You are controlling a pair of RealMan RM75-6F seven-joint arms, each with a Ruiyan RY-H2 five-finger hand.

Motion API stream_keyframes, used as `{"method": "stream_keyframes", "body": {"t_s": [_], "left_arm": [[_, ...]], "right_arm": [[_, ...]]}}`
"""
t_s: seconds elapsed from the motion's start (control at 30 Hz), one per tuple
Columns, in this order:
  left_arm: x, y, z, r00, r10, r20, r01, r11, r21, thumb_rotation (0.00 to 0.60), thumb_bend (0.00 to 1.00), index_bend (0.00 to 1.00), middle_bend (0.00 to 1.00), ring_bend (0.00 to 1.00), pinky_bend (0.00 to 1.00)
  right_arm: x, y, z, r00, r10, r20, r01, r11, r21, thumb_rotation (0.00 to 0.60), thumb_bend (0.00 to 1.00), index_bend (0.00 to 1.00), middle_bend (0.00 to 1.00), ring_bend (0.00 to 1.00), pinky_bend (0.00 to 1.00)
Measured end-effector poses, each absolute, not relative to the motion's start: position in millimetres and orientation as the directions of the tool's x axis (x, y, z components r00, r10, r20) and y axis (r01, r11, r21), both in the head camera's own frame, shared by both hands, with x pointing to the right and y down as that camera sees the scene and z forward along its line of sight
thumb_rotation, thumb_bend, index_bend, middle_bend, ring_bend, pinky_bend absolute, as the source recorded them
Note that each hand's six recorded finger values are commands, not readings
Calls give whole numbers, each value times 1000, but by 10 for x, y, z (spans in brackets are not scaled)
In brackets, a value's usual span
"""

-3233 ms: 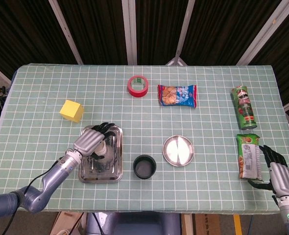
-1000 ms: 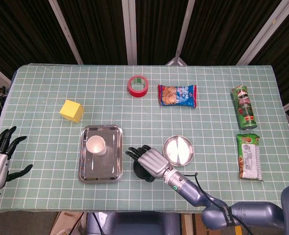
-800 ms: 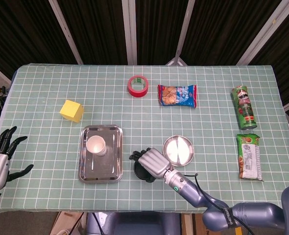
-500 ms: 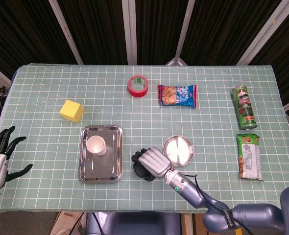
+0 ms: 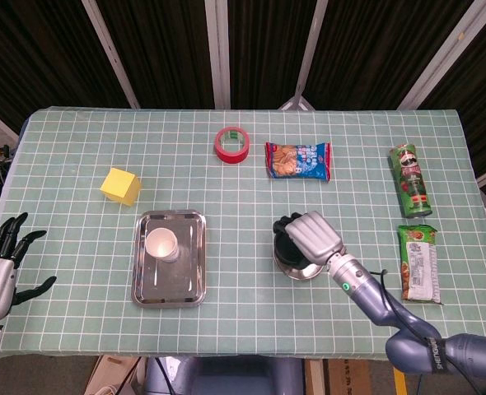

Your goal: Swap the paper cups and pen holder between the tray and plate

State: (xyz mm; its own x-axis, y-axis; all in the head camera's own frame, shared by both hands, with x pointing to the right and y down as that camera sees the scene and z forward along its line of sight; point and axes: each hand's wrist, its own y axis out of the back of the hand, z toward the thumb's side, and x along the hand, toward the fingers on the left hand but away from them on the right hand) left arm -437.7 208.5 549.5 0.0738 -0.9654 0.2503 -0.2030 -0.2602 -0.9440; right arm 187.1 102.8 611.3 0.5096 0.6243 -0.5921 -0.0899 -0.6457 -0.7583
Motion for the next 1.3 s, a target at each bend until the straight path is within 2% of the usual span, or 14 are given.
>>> {"method": "stream_keyframes", "body": {"t_s": [0.33, 0.6, 0.73, 0.83, 0.9, 0.93, 1.0, 1.07, 1.17, 1.23, 1.3], "left_arm": [[-4341, 2102, 5509, 74, -965, 250, -189, -260, -947, 600, 91, 245, 0, 0, 132], [-4337, 2100, 5525, 70, -965, 252, -183, -261, -948, 600, 92, 245, 0, 0, 131], [-4343, 2094, 5535, 67, -965, 253, -184, -262, -948, 600, 91, 249, 0, 0, 131], [-4337, 2093, 5549, 69, -964, 259, -183, -267, -946, 600, 92, 251, 0, 0, 132], [-4335, 2094, 5551, 69, -963, 260, -181, -268, -946, 600, 92, 251, 0, 0, 132], [-4336, 2095, 5549, 69, -963, 259, -181, -268, -946, 600, 91, 251, 0, 0, 131], [-4338, 2095, 5543, 68, -964, 257, -181, -265, -947, 600, 91, 252, 0, 0, 132], [-4343, 2094, 5533, 66, -965, 253, -182, -261, -948, 600, 92, 252, 0, 0, 132], [-4353, 2093, 5530, 62, -966, 252, -181, -259, -949, 600, 91, 252, 0, 0, 132], [-4357, 2092, 5531, 61, -965, 253, -183, -260, -948, 600, 91, 252, 0, 0, 131], [-4362, 2088, 5525, 59, -966, 250, -183, -257, -949, 600, 91, 249, 0, 0, 131]], "right_arm": [[2173, 1123, 6334, 466, 580, -668, -105, -713, -693, 600, 238, 506, 439, 536, 565], [2143, 1126, 6457, 481, 595, -643, -72, -704, -706, 600, 238, 506, 432, 480, 473], [2112, 1108, 6466, 490, 610, -623, -45, -696, -717, 600, 238, 504, 425, 473, 464], [2085, 1096, 6472, 495, 615, -614, -39, -690, -723, 600, 233, 421, 362, 413, 389], [2072, 1092, 6486, 496, 615, -613, -37, -690, -723, 600, 182, 310, 271, 325, 253], [2076, 1095, 6496, 493, 613, -617, -42, -692, -721, 600, 142, 262, 231, 278, 149], [2087, 1107, 6517, 487, 605, -629, -54, -698, -714, 600, 88, 215, 181, 207, 10], [2096, 1131, 6541, 478, 591, -649, -60, -715, -696, 600, 53, 186, 130, 137, 0], [2108, 1135, 6550, 466, 589, -661, -67, -721, -690, 600, 10, 82, 35, 21, 0], [2119, 1134, 6549, 459, 593, -662, -76, -716, -694, 600, 1, 20, 5, 0, 0], [2135, 1142, 6542, 451, 594, -666, -79, -717, -693, 600, 0, 0, 0, 0, 0]]}}
